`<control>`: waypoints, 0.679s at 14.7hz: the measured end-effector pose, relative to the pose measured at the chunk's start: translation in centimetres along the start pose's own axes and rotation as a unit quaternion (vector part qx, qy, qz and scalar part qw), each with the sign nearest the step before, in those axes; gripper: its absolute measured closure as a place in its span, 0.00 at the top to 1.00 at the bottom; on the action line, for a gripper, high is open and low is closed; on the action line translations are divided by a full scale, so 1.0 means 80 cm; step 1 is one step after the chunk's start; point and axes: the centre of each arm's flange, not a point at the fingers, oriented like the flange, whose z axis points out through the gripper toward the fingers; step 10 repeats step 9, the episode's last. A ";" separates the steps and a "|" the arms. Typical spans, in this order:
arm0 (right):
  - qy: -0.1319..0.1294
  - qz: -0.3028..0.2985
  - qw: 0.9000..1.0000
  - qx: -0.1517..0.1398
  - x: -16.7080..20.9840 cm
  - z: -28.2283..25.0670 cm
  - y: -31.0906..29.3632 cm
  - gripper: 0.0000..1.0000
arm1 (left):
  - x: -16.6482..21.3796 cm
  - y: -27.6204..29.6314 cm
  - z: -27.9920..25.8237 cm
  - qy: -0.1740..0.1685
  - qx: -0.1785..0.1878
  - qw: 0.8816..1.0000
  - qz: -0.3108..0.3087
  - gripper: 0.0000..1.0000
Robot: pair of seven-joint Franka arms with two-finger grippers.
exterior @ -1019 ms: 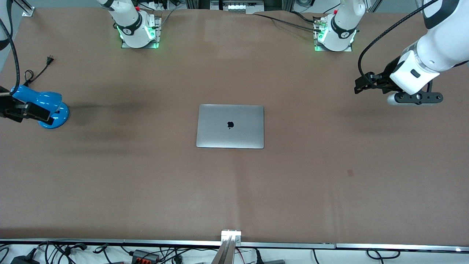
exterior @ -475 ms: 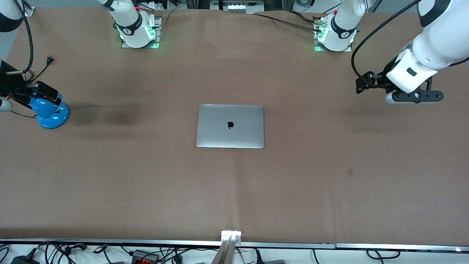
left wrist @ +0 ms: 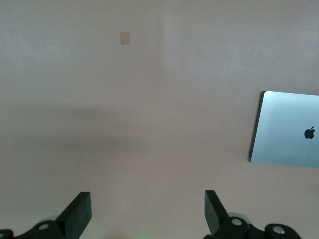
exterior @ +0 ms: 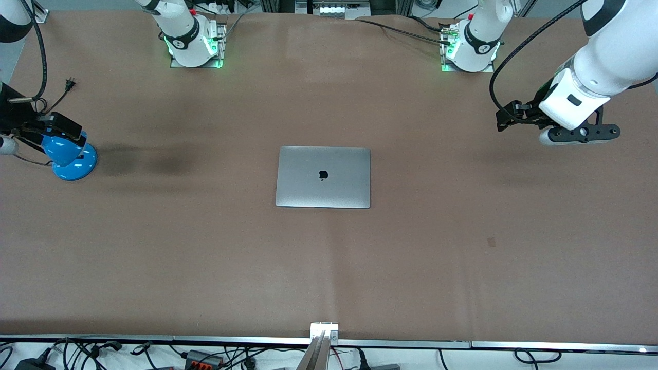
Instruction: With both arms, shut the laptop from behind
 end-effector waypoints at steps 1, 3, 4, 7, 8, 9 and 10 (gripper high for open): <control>0.000 0.000 1.000 0.000 0.000 -0.001 0.000 1.00 | 0.000 0.000 0.000 0.000 0.000 1.000 -0.001 1.00; 0.000 0.000 1.000 0.000 -0.001 -0.001 -0.001 1.00 | 0.000 -0.001 0.000 0.000 0.000 1.000 -0.002 1.00; 0.000 -0.001 1.000 0.000 -0.001 -0.001 -0.001 1.00 | 0.000 -0.001 0.000 0.000 0.000 1.000 -0.002 1.00; 0.001 -0.001 1.000 0.000 -0.001 -0.002 -0.001 1.00 | 0.000 -0.001 0.000 0.000 0.000 1.000 -0.002 1.00; 0.001 -0.001 1.000 0.000 -0.001 -0.002 -0.001 1.00 | 0.000 -0.001 0.000 0.000 0.000 1.000 -0.002 1.00; 0.001 -0.001 1.000 0.000 -0.001 -0.002 -0.001 1.00 | 0.000 -0.002 0.000 0.000 0.000 1.000 -0.002 1.00; 0.001 -0.001 1.000 0.000 -0.001 -0.002 -0.001 1.00 | 0.000 -0.002 0.000 0.000 0.000 1.000 -0.002 1.00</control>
